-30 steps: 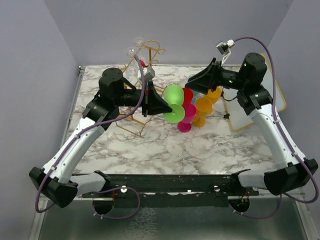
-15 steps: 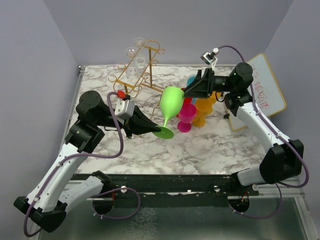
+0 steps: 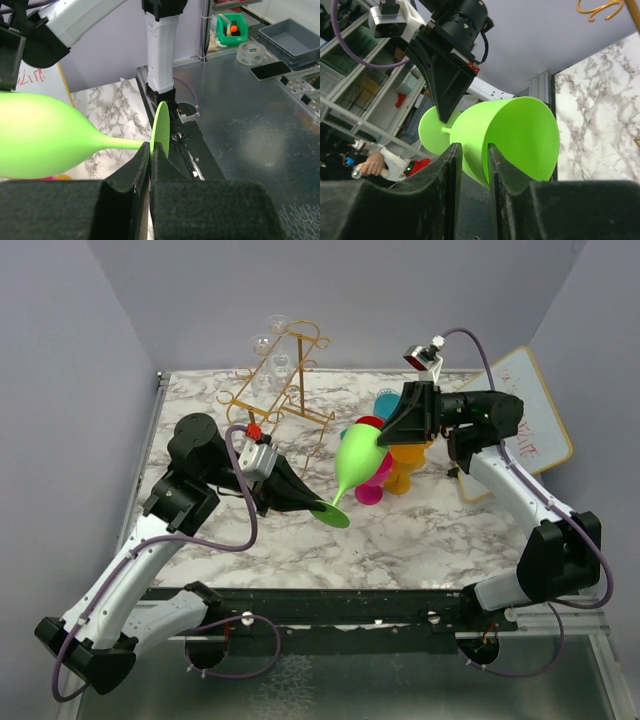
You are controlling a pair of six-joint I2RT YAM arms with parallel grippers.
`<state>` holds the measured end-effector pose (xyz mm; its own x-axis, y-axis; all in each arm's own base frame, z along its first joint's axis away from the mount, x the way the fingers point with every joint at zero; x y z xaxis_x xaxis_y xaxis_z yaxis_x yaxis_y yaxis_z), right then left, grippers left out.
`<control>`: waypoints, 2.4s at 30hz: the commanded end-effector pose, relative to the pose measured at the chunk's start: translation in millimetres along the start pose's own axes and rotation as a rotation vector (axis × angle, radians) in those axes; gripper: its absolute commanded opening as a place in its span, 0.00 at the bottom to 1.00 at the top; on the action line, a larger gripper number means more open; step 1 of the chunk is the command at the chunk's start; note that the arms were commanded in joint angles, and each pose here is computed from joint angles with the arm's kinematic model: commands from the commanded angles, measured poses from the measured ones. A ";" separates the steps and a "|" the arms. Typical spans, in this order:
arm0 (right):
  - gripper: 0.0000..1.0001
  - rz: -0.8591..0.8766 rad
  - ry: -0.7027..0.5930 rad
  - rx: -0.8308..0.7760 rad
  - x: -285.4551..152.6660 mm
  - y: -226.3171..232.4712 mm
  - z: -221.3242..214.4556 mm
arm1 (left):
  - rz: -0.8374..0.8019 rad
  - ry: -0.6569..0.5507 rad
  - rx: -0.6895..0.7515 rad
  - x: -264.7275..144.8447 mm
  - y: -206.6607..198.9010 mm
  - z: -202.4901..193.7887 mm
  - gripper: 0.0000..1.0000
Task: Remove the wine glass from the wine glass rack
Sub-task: Place the wine glass at the center of the board.
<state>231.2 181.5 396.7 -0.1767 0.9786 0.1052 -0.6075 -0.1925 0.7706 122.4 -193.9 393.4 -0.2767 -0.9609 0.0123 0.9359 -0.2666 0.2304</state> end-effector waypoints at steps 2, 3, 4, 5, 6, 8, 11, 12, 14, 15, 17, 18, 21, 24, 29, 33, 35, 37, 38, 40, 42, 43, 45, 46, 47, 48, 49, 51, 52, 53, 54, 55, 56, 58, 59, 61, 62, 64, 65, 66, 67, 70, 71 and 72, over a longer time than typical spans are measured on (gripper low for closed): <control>0.27 0.027 0.045 -0.025 -0.6 4.6 -10.2 | -0.089 -0.018 0.043 1.8 -1.1 -2.3 0.00; 0.23 0.030 0.045 -0.028 -0.7 4.5 -10.6 | -0.094 -0.019 0.048 1.8 -1.4 -3.0 0.00; 0.18 0.035 0.043 -0.024 -0.7 4.8 -10.7 | -0.092 -0.018 0.049 1.9 -0.8 -3.9 0.00; 0.12 0.040 0.041 -0.020 -0.5 4.9 -10.8 | -0.086 -0.017 0.050 2.0 -0.1 -3.8 0.00; 0.06 0.046 0.039 -0.015 -0.6 5.4 -10.8 | -0.085 -0.016 0.045 2.2 0.8 -4.8 0.00; 0.01 0.058 0.039 -0.007 -0.4 5.9 -10.6 | -0.076 -0.009 0.042 2.0 1.1 -7.1 0.00; 0.01 0.075 0.038 -0.012 -0.7 8.9 -12.0 | -0.054 0.006 0.037 1.6 2.4 -11.4 0.00; 0.00 0.076 0.038 -0.014 -0.7 9.4 -12.1 | -0.048 0.010 0.034 1.4 2.8 -12.5 0.00; 0.01 0.070 0.040 -0.010 -0.5 9.6 -11.6 | -0.022 0.022 0.026 0.9 4.2 -14.1 0.00; 0.00 0.066 0.040 -0.010 -0.7 9.6 -11.6 | -0.005 0.029 0.023 0.5 5.2 -14.5 0.10; 0.01 0.056 0.036 -0.005 -0.4 9.7 -10.7 | 0.019 0.042 0.017 0.0 7.1 -15.9 0.25; 0.01 0.048 0.038 -0.008 -0.4 8.8 -10.3 | 0.028 0.048 0.024 -0.5 7.7 -15.5 0.26; 0.00 0.023 0.037 -0.011 -0.2 9.2 -8.6 | 0.062 0.063 0.027 -1.5 11.0 -14.2 0.29; 0.01 -0.006 0.037 -0.011 -0.1 9.0 -7.2 | 0.085 0.078 0.027 -2.5 12.5 -14.6 0.31; 0.00 -0.086 0.040 -0.052 -1.3 -1.5 -9.4 | 0.184 0.133 0.046 -8.4 17.8 -9.0 0.51; 0.01 -0.191 0.022 -0.013 -3.7 -13.6 -18.2 | 0.250 0.141 -0.003 -9.2 27.5 2.6 0.77; 0.00 -0.225 0.022 0.007 -4.2 -20.3 -24.7 | 0.292 0.160 -0.031 -10.1 34.2 3.5 0.85; 0.00 -0.294 0.018 0.024 -5.0 -28.4 -32.0 | 0.327 0.179 -0.049 -11.3 39.6 4.2 0.89; 0.01 -0.330 0.023 0.026 -4.2 -30.8 -35.1 | 0.337 0.185 -0.055 -11.6 41.6 6.2 0.90; 0.01 -0.389 0.051 0.037 -3.1 -35.1 -43.4 | 0.350 0.197 -0.077 -12.0 44.7 7.2 0.93; 0.01 -0.461 0.073 0.058 -4.4 -39.0 -51.7 | 0.356 0.209 -0.101 -11.5 48.5 5.9 0.97; 0.01 -0.493 0.077 0.067 -6.1 -40.4 -55.2 | 0.365 0.212 -0.108 -11.6 50.2 6.2 0.98; 0.01 -0.560 0.072 0.075 -9.9 -41.3 -61.9 | 0.392 0.223 -0.118 -12.9 53.6 5.9 0.99; 0.01 -0.603 0.070 0.072 -12.9 -42.2 -65.3 | 0.407 0.229 -0.118 -13.9 55.4 5.8 0.99; 0.01 -0.643 0.070 0.062 -15.9 -41.2 -68.7 | 0.423 0.233 -0.115 -14.9 57.4 6.4 0.99; 0.01 -0.692 0.065 0.051 -19.5 -41.1 -72.4 | 0.444 0.239 -0.117 -16.3 59.6 6.4 0.99; 0.01 -0.748 0.057 0.031 -23.9 -41.1 -75.7 | 0.465 0.243 -0.117 -17.6 61.7 7.6 0.99; 0.01 -0.826 0.065 -0.036 -32.1 -40.6 -84.0 | 0.512 0.253 -0.127 -19.7 67.0 7.6 0.99; 0.01 -0.858 0.058 -0.077 -35.8 -41.0 -87.0 | 0.538 0.258 -0.136 -20.8 69.6 7.7 0.99; 0.01 -0.894 0.049 -0.104 -39.4 -42.9 -89.6 | 0.563 0.263 -0.142 -22.1 71.9 7.9 0.99; 0.01 -0.921 0.045 -0.134 -41.7 -43.4 -91.0 | 0.590 0.266 -0.142 -23.8 74.1 9.2 0.99; 0.00 -0.932 0.042 -0.145 -42.8 -43.2 -92.6 | 0.610 0.266 -0.143 -24.7 75.9 10.5 0.99; 0.01 -0.934 0.061 -0.181 -43.5 -44.1 -93.5 | 0.627 0.266 -0.141 -25.7 77.3 12.2 0.99; 0.01 -0.949 0.071 -0.211 -43.1 -45.1 -93.9 | 0.659 0.266 -0.140 -27.6 79.8 15.6 0.99; 0.01 -0.954 0.079 -0.228 -41.8 -45.9 -94.3 | 0.675 0.265 -0.140 -28.7 80.5 17.3 0.99; 0.01 -0.972 0.102 -0.270 -38.1 -46.9 -96.1 | 0.698 0.261 -0.145 -30.1 81.8 20.6 0.99; 0.01 -0.988 0.112 -0.295 -36.6 -47.7 -96.8 | 0.720 0.262 -0.156 -31.7 83.0 21.8 0.99; 0.00 -1.015 0.131 -0.341 -32.8 -49.3 -99.7 | 0.759 0.276 -0.199 -34.5 88.1 20.7 0.99; 0.01 -1.021 0.145 -0.362 -30.7 -49.9 -101.9 | 0.771 0.284 -0.222 -35.7 90.1 19.7 0.99; 0.01 -1.025 0.158 -0.382 -28.5 -50.3 -103.9 | 0.785 0.291 -0.237 -37.1 92.7 18.2 0.99; 0.00 -1.028 0.165 -0.403 -26.7 -50.1 -105.3 | 0.809 0.296 -0.242 -39.9 95.9 17.5 0.99; 0.01 -1.014 0.193 -0.440 -23.5 -54.2 -112.7 | 0.869 0.279 -0.291 -48.1 102.2 19.8 0.99; 0.01 -1.011 0.213 -0.442 -23.3 -58.5 -117.2 | 0.889 0.271 -0.319 -51.4 104.5 22.4 0.99; 0.01 -1.007 0.234 -0.454 -22.9 -61.0 -119.9 | 0.911 0.268 -0.349 -55.7 107.6 24.5 0.99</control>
<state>174.5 164.4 279.0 0.3891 0.7023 -0.5962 -0.7474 0.6190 0.2414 221.5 -180.5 435.2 0.5042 -0.8500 -0.1523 0.8632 0.5015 0.0587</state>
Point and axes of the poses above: each gripper's point midway between its finger pads, its own x axis out along the fingers, its own y axis along the line the jaws close on, z = x × y, the point moved 7 cm from there along -x, back along the fingers, and after that the axes turned 8 degrees about x, right-handed, at the moved point
